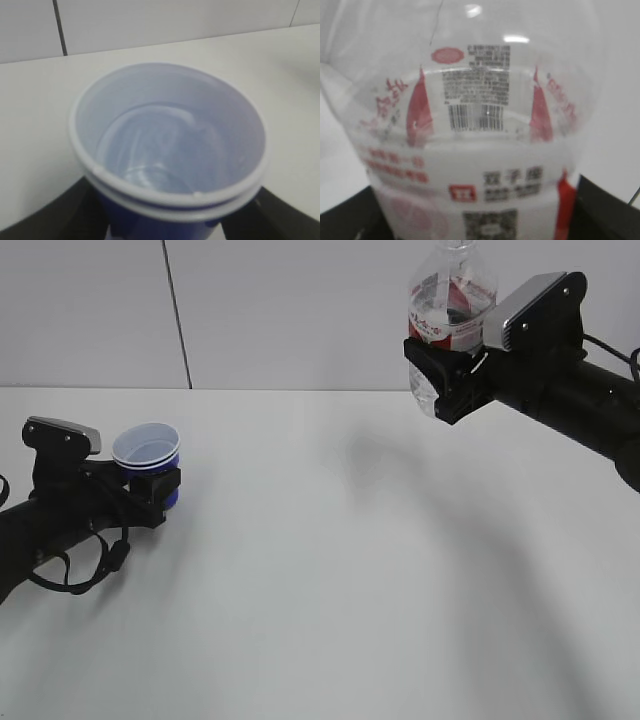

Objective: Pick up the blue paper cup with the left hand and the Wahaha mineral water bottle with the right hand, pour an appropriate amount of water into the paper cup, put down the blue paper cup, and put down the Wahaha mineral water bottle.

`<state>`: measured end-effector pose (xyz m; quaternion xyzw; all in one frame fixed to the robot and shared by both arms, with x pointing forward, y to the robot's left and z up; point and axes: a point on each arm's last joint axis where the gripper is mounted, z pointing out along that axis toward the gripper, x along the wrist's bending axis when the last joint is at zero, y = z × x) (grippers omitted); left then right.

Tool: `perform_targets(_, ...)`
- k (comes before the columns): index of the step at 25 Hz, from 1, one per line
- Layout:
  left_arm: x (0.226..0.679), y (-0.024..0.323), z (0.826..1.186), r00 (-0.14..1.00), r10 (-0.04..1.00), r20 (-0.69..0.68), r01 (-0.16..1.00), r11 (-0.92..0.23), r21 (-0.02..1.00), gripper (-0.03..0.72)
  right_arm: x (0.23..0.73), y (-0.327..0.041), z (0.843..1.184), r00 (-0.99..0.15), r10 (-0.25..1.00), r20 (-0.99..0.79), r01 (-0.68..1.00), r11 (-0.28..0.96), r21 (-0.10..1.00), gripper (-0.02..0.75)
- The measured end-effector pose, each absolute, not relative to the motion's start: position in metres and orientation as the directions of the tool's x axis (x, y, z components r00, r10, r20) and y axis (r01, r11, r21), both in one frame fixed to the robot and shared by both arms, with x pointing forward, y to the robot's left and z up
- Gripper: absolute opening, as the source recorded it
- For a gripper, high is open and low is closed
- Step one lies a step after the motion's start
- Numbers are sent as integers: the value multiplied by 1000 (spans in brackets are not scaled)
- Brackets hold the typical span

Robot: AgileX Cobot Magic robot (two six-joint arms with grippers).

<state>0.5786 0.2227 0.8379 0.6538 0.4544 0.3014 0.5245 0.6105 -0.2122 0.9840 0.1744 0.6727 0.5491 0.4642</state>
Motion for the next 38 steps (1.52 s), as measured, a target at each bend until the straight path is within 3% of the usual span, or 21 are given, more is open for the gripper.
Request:
perform_targets(29, 577, 223, 826, 400, 911, -97, 284, -23, 959, 468, 611, -212, 984, -510, 746, -429, -271, 334, 903, 484)
perform_targets(38, 576, 222, 824, 413, 906, -95, 294, -34, 955, 569, 611, -212, 984, -510, 746, -428, -270, 333, 903, 484)
